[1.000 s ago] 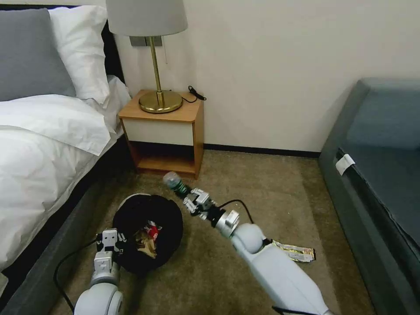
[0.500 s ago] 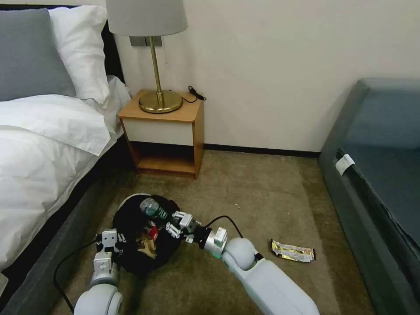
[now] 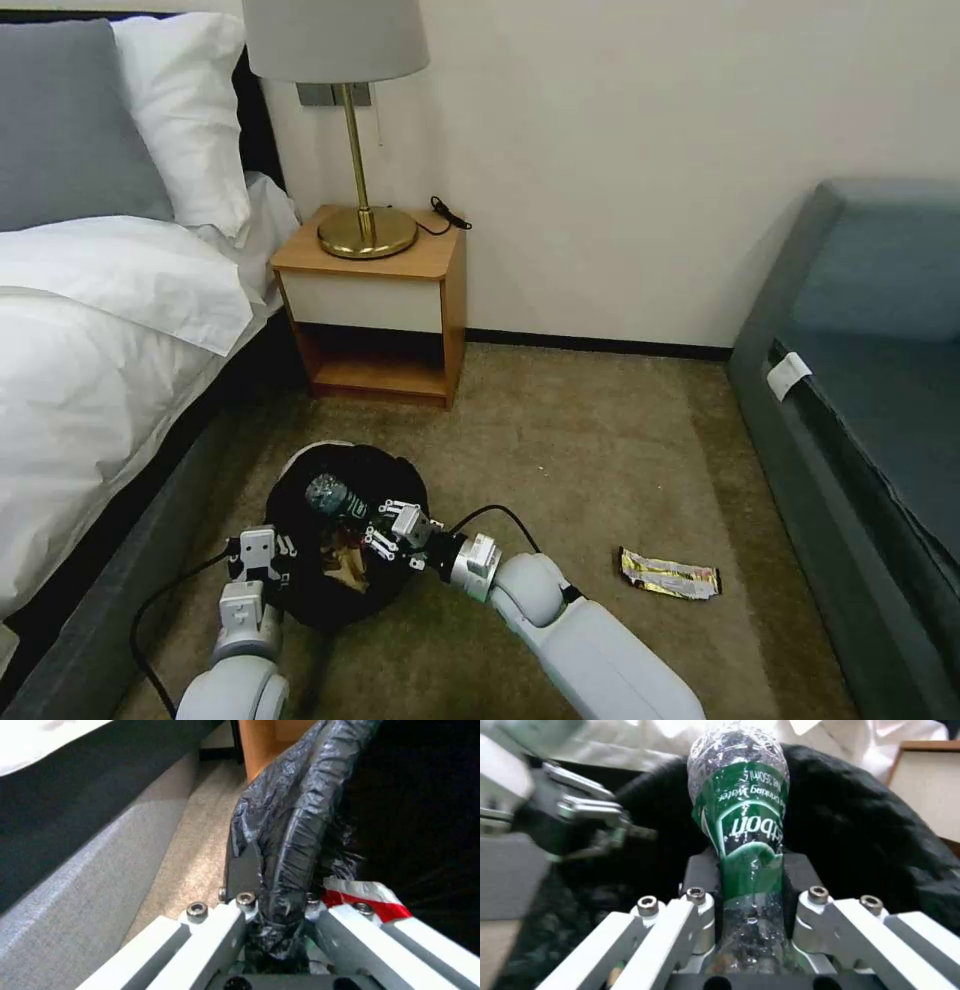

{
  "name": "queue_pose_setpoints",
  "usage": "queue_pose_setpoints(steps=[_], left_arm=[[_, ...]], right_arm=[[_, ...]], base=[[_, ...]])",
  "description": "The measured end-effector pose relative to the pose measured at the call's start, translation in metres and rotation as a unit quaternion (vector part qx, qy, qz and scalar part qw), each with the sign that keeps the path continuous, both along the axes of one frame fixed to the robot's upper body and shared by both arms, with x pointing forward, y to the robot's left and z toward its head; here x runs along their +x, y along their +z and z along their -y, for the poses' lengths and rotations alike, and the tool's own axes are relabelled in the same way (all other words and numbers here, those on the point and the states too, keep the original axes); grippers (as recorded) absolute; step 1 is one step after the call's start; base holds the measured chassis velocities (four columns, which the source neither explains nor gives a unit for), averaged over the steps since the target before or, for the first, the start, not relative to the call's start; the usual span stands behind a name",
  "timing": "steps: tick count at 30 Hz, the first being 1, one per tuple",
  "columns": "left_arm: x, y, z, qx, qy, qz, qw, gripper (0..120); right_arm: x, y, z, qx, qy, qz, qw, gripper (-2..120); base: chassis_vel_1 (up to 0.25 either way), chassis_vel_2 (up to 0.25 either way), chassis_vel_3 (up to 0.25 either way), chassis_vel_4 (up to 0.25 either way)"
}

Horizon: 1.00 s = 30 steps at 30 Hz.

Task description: Pick up the trash bin, then pick up the garbage on the floor and place it into the trash bin.

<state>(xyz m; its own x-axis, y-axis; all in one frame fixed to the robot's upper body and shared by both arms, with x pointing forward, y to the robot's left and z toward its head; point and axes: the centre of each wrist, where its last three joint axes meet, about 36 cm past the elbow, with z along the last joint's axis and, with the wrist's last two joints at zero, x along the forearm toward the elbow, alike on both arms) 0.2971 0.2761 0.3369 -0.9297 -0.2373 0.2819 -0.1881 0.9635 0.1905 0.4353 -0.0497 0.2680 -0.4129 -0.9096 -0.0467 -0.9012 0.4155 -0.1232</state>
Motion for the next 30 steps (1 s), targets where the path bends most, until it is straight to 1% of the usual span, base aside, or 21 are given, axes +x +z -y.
queue_pose_setpoints(steps=[3,5,6,7,8,9,11,12,15,16,18,19,21,22,24,25,26,27,30], left_arm=[[0.0,0.0,0.001,-0.005,0.0,-0.001,1.0,0],[0.0,-0.001,0.005,-0.01,0.0,-0.003,0.9999,0],[0.0,-0.001,0.005,-0.01,0.0,-0.003,0.9999,0],[0.0,-0.001,0.006,-0.011,-0.001,-0.003,0.9999,0],[0.001,-0.002,0.006,-0.012,0.0,-0.003,0.9999,0],[0.001,-0.002,0.006,-0.012,0.0,-0.003,0.9999,0],[0.002,-0.001,0.007,-0.013,0.0,-0.003,0.9999,0],[0.002,-0.001,0.007,-0.013,0.0,-0.003,0.9999,0],[0.006,-0.001,0.004,-0.013,0.003,-0.002,0.9999,0],[0.006,-0.001,0.004,-0.013,0.003,-0.002,0.9999,0],[0.006,-0.001,0.003,-0.014,0.003,-0.002,0.9999,0],[0.006,-0.001,0.003,-0.014,0.003,-0.002,0.9999,0],[0.007,-0.001,0.003,-0.015,0.003,-0.002,0.9999,0],[0.007,-0.001,0.003,-0.015,0.003,-0.002,0.9999,0],[0.007,-0.002,0.003,-0.015,0.003,-0.002,0.9999,0],[0.007,-0.002,0.003,-0.015,0.003,-0.002,0.9999,0],[0.007,-0.002,0.003,-0.015,0.003,-0.003,0.9999,0],[0.006,-0.003,0.004,-0.016,0.003,-0.004,0.9999,0],[0.005,-0.004,0.004,-0.016,0.003,-0.006,0.9998,0]], right_arm=[[0.002,-0.006,0.0,-0.005,-0.02,0.001,1.0,18],[0.002,-0.011,0.0,-0.01,-0.03,0.0,1.0,28],[0.002,-0.011,0.0,-0.01,-0.03,0.0,1.0,28],[0.002,-0.012,0.001,-0.011,-0.032,0.0,0.999,32],[0.002,-0.014,0.001,-0.012,-0.033,0.0,0.999,38],[0.002,-0.014,0.001,-0.012,-0.033,0.0,0.999,38],[0.003,-0.015,0.002,-0.014,-0.035,0.0,0.999,47],[0.003,-0.015,0.002,-0.014,-0.035,0.0,0.999,47],[0.002,-0.016,0.006,-0.017,-0.035,0.0,0.999,65],[0.002,-0.016,0.006,-0.017,-0.035,0.0,0.999,65],[0.001,-0.015,0.008,-0.017,-0.036,0.001,0.999,74],[0.001,-0.015,0.008,-0.017,-0.036,0.001,0.999,74],[0.0,-0.015,0.012,-0.018,-0.039,0.001,0.999,84],[0.0,-0.015,0.012,-0.018,-0.039,0.001,0.999,84],[0.0,-0.016,0.014,-0.019,-0.041,-0.001,0.999,93],[0.0,-0.016,0.014,-0.019,-0.041,-0.001,0.999,93],[-0.001,-0.017,0.014,-0.02,-0.041,-0.002,0.999,98],[-0.002,-0.017,0.015,-0.02,-0.041,-0.003,0.999,99],[-0.003,-0.019,0.017,-0.022,-0.041,-0.004,0.999,100]], base=[[0.0,0.0,0.0,0.0],[0.0,0.0,0.0,0.0],[0.0,0.0,0.0,0.0],[0.0,0.0,0.0,0.0],[0.0,0.0,0.0,0.0],[0.0,0.0,0.0,0.0],[0.0,0.0,0.0,0.0],[0.0,0.0,0.0,0.0],[0.0,0.0,0.0,0.0],[0.0,0.0,0.0,0.0],[0.0,0.0,0.0,0.0],[0.0,0.0,0.0,0.0],[0.0,0.0,0.0,0.0],[0.0,0.0,0.0,0.0],[0.0,0.0,0.0,0.0],[0.0,0.0,0.0,0.0],[0.0,0.0,0.0,0.0],[0.0,0.0,0.0,0.0],[0.0,0.0,0.0,0.0]])
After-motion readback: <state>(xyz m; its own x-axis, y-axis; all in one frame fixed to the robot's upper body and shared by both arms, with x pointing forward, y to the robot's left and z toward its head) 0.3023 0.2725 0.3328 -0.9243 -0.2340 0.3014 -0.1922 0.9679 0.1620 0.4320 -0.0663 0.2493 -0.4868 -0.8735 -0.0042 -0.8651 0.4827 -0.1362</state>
